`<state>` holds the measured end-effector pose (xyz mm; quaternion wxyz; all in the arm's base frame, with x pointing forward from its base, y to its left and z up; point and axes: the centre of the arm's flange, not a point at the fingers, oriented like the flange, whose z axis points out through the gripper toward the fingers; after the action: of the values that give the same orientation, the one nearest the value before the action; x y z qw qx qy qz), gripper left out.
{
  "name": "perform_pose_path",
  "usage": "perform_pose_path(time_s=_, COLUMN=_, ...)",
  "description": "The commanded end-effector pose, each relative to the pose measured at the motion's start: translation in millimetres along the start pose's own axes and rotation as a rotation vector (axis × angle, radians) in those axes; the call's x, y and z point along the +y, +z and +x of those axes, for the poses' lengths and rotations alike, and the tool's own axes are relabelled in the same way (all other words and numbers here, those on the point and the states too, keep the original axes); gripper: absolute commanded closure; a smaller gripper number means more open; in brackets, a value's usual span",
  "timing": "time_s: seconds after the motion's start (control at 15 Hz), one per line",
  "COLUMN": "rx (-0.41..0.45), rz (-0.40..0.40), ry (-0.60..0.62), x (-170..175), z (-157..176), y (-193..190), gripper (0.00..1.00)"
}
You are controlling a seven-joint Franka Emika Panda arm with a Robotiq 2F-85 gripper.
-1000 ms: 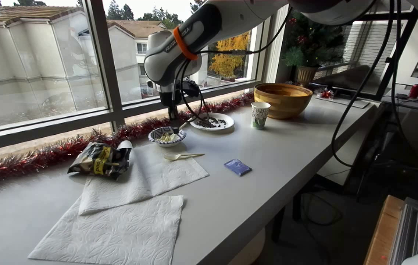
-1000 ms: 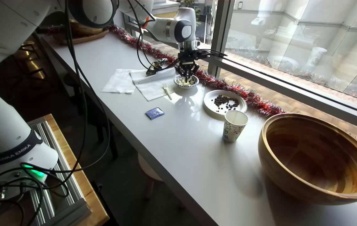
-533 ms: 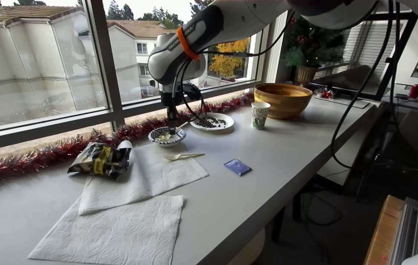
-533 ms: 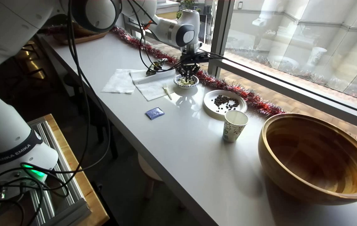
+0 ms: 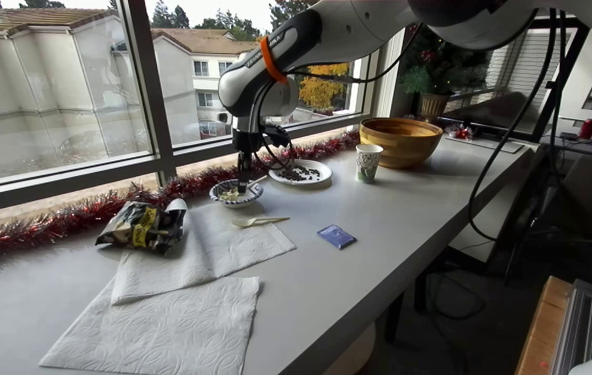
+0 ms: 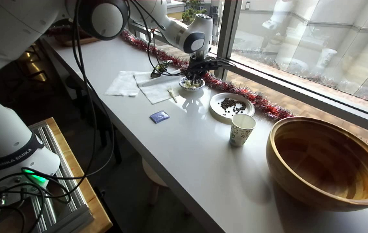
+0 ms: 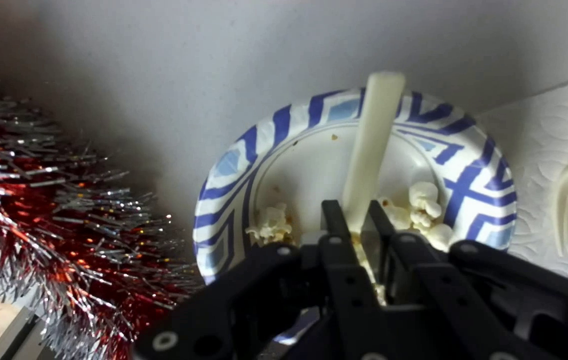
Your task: Use the spoon to shift some of the white objects to the cup
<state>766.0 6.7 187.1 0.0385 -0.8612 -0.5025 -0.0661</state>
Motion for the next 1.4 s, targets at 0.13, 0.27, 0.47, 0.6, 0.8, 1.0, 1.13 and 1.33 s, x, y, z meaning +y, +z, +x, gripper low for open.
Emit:
perform_pose_path(time_s=0.13, rx=0.090, rz=0.114, ry=-0.040, x=0.6, z=-11.7, y=16.8, gripper=0.97)
perform_pose_path(time_s=0.27, rx=0.109, rz=0.128, ry=-0.044, x=2.1, z=-15.3, y=17.9, gripper=0.97)
perform_pose_path(time_s=0.47, rx=0.144, rz=0.131, ry=-0.043, x=6.0, z=-19.7, y=18.5, gripper=0.97)
perform_pose_path(time_s=0.6, rx=0.166, rz=0.130, ry=-0.036, x=8.7, z=-22.5, y=19.9, gripper=0.97)
perform_pose_path(time_s=0.8, rx=0.199, rz=0.128, ry=-0.029, x=11.2, z=-26.9, y=24.3, gripper=0.97)
perform_pose_path(time_s=1.0, rx=0.242, rz=0.140, ry=-0.020, x=13.3, z=-30.3, y=25.8, gripper=0.97)
perform_pose_path(time_s=1.13, rx=0.271, rz=0.149, ry=-0.013, x=14.1, z=-32.5, y=25.7, gripper=0.97)
perform_pose_path(time_s=1.33, rx=0.312, rz=0.159, ry=-0.010, x=15.8, z=-37.8, y=22.4, gripper=0.97)
